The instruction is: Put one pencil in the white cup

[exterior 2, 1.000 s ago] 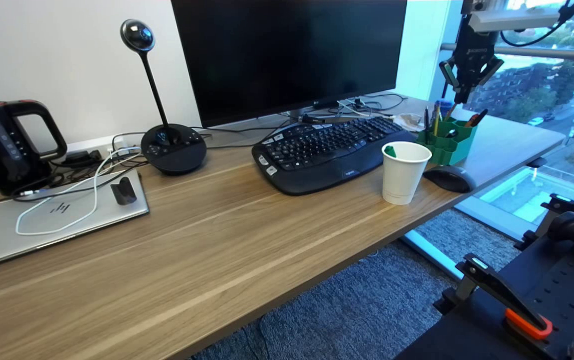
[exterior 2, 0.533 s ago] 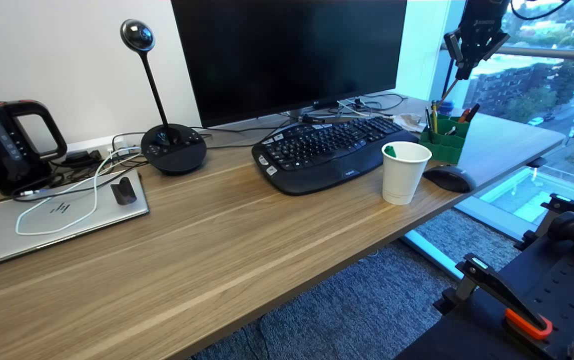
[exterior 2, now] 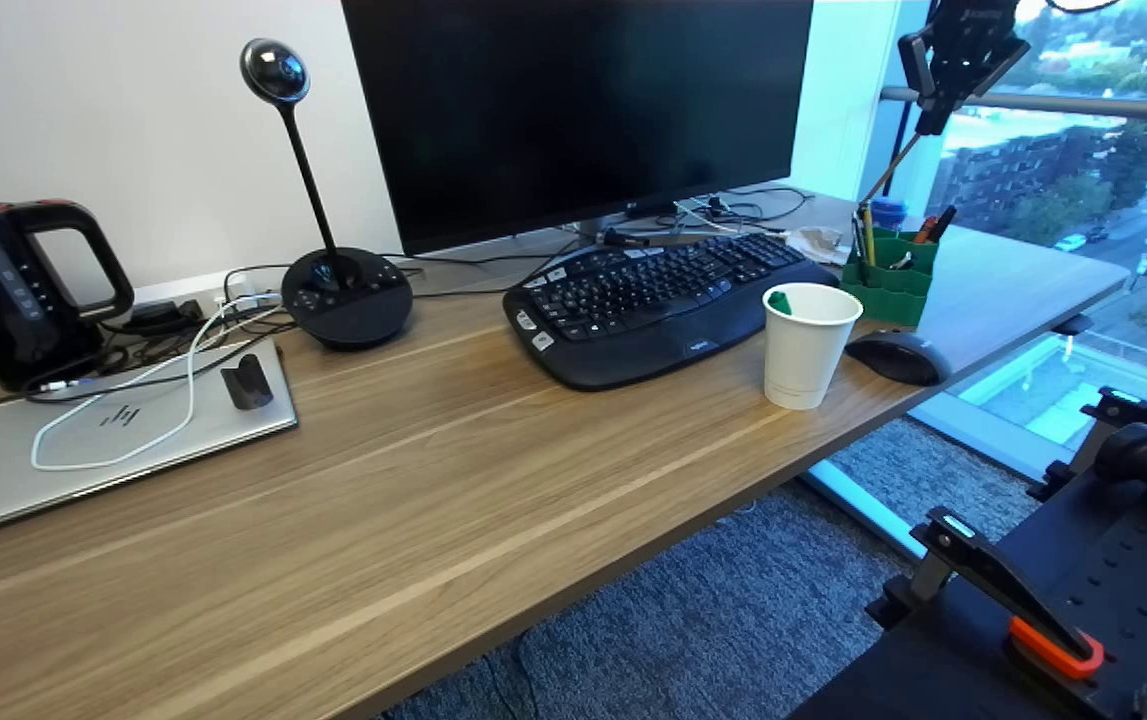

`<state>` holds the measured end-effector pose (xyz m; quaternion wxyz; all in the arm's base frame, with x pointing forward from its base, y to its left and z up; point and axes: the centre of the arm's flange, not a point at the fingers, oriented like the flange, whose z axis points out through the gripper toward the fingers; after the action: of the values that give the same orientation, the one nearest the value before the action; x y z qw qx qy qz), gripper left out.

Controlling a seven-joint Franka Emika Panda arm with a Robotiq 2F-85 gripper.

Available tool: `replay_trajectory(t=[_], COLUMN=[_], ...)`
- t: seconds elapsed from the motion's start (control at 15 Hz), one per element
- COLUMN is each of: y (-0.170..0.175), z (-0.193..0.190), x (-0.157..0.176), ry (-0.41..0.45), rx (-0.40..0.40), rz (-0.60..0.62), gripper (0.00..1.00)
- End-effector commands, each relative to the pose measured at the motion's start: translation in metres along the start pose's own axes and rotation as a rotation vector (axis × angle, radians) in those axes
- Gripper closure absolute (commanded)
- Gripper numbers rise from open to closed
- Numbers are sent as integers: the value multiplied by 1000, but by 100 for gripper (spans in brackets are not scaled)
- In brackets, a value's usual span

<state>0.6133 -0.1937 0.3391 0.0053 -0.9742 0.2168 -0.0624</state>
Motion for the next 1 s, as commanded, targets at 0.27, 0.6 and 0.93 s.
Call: replay_trajectory(t=[0.27,0.6,0.93], y=[-5,-10,-21], z=[-45,-71,-84], x=[-19,-33,-49], ry=[-4,-4,-127], rx=[70,70,61], rz=[-55,-95,-164], gripper=[98,98,98])
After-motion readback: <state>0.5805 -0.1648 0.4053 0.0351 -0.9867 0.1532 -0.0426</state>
